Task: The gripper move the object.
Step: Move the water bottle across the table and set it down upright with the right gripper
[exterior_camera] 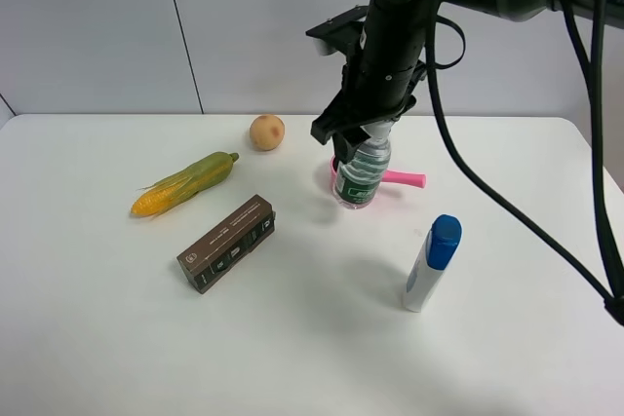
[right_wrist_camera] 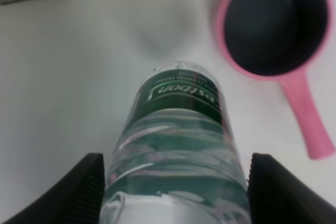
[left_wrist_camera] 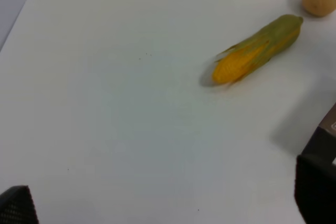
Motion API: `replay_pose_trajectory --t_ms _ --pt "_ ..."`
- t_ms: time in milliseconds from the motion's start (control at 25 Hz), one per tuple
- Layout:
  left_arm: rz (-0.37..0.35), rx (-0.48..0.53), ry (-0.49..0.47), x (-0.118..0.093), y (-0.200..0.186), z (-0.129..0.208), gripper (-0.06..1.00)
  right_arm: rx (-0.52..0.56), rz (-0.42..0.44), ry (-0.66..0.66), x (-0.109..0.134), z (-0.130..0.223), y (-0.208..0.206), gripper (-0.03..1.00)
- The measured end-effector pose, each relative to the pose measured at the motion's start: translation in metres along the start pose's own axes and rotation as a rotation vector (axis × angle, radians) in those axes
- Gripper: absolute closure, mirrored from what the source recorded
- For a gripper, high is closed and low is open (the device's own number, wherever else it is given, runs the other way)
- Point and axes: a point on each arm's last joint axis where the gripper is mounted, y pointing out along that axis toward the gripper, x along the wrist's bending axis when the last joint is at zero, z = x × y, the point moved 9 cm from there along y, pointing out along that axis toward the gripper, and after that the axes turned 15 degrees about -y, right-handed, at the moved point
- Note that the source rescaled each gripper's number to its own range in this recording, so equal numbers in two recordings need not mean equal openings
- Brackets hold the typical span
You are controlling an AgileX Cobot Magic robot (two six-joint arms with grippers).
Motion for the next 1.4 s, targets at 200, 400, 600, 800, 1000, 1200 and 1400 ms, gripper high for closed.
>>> replay_pose_trajectory --t_ms 200,400,600,800,1000,1200,1400 --pt "0.0 0.0 0.0 0.0 0.0 0.0 -0.06 0.01 0.016 0.072 -0.028 0.015 0.0 0.83" --pt "0.0 0.0 0.0 0.0 0.0 0.0 -0.06 0.021 0.034 0.156 -0.056 0.032 0.0 0.83" --pt "0.0 0.0 0.0 0.0 0.0 0.0 -0.06 0.041 0.07 0.221 -0.079 0.049 -0.001 0.83" --pt "0.0 0.0 0.0 0.0 0.0 0.0 -0.06 0.052 0.089 0.276 -0.093 0.06 -0.002 0.83" --pt "0.0 0.0 0.0 0.0 0.0 0.0 -0.06 0.054 0.095 0.353 -0.108 0.073 -0.002 0.83" --pt "0.0 0.0 0.0 0.0 0.0 0.0 -0.06 0.058 0.098 0.428 -0.125 0.09 -0.003 0.83" --pt "0.0 0.0 0.0 0.0 0.0 0.0 -0.06 0.098 0.082 0.465 -0.134 0.101 0.014 0.83"
